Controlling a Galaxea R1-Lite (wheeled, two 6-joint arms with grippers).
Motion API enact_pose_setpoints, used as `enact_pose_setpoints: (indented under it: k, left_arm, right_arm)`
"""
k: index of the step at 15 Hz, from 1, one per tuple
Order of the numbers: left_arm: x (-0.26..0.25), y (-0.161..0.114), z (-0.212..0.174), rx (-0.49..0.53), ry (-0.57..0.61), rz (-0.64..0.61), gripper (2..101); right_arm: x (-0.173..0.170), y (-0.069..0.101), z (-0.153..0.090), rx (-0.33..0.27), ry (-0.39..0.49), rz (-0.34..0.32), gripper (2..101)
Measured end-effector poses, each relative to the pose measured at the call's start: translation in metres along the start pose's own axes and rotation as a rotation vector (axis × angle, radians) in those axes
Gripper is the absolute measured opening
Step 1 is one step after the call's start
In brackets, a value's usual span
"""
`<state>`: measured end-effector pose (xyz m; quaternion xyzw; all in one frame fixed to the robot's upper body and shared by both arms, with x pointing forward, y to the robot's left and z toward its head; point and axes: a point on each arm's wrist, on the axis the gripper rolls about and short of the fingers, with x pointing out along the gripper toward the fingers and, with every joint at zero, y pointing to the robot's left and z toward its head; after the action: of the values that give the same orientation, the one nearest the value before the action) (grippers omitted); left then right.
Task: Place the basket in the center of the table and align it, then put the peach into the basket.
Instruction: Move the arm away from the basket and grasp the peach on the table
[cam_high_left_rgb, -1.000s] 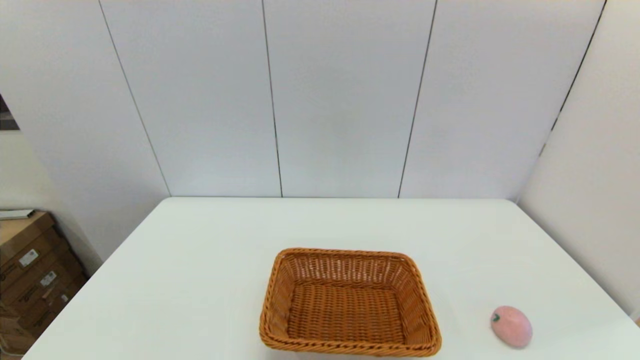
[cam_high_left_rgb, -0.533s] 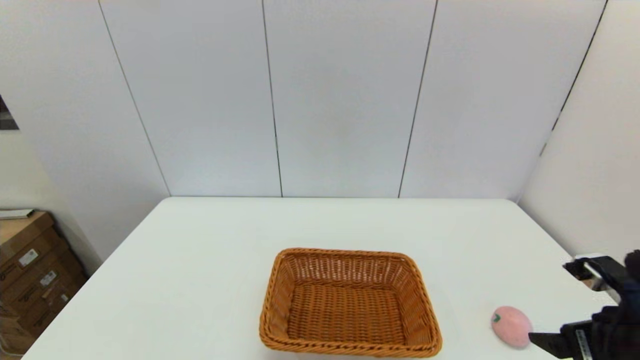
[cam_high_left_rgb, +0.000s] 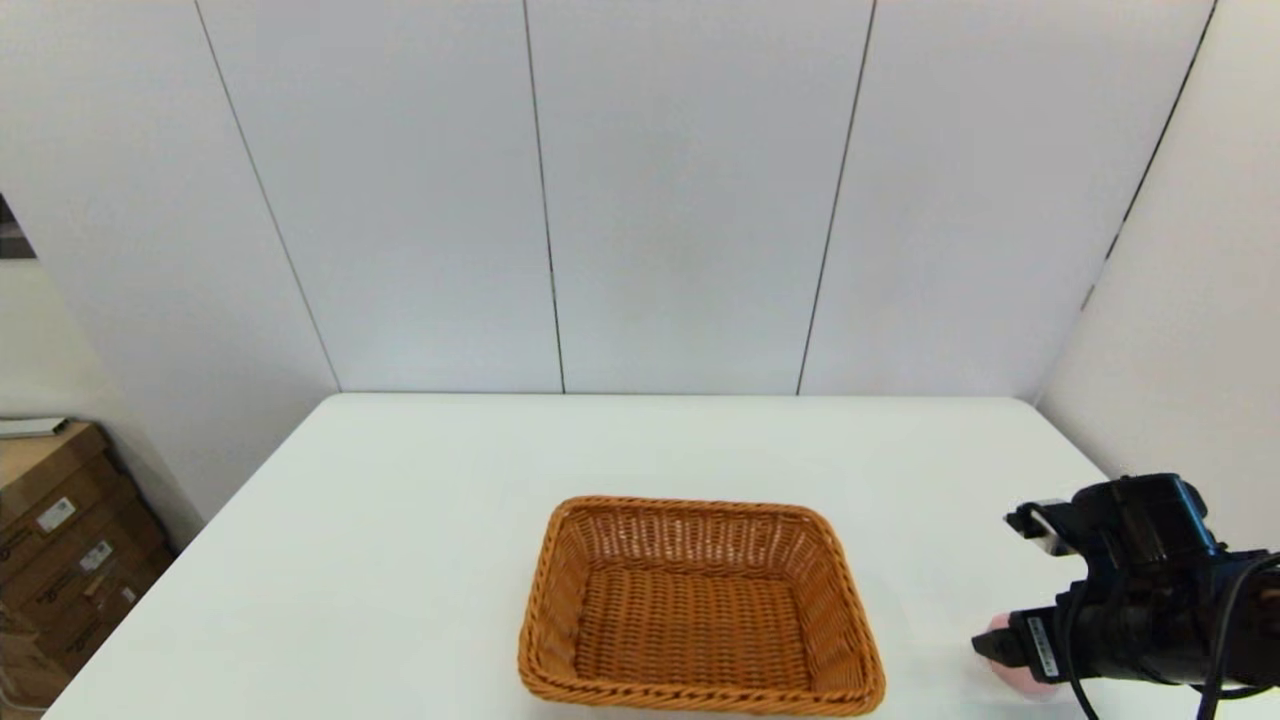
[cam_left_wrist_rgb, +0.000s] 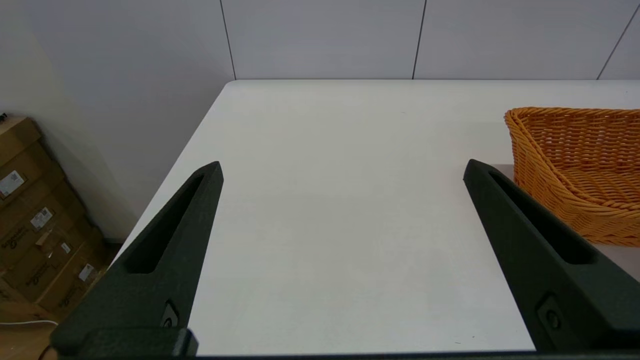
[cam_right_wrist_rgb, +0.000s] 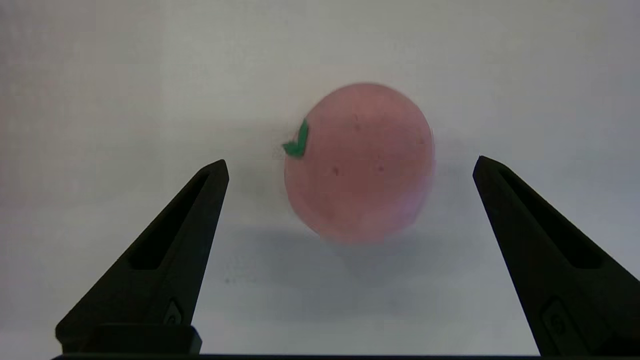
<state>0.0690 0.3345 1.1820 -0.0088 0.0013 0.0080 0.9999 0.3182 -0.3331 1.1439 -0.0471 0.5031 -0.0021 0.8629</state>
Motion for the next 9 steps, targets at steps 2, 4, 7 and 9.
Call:
enact_pose_setpoints:
  k: [2, 4, 7, 9]
  left_arm:
    - [0.0, 0.0, 0.0, 0.0, 0.0, 0.0, 97.8]
    - [0.0, 0.0, 0.0, 0.0, 0.0, 0.0, 97.7]
    - [0.0, 0.0, 0.0, 0.0, 0.0, 0.0, 97.7]
    - [0.0, 0.0, 0.0, 0.0, 0.0, 0.0, 97.7]
  right_arm:
    - [0.011, 0.001, -0.001, -0.002, 0.029, 0.001, 95.5]
    - [0.016, 0.001, -0.002, -0.001, 0.049, 0.003, 75.4]
    - [0.016, 0.0, -0.003, 0.002, 0.049, 0.002, 52.9]
    - [0.011, -0.001, -0.002, 0.005, 0.033, 0.0, 41.1]
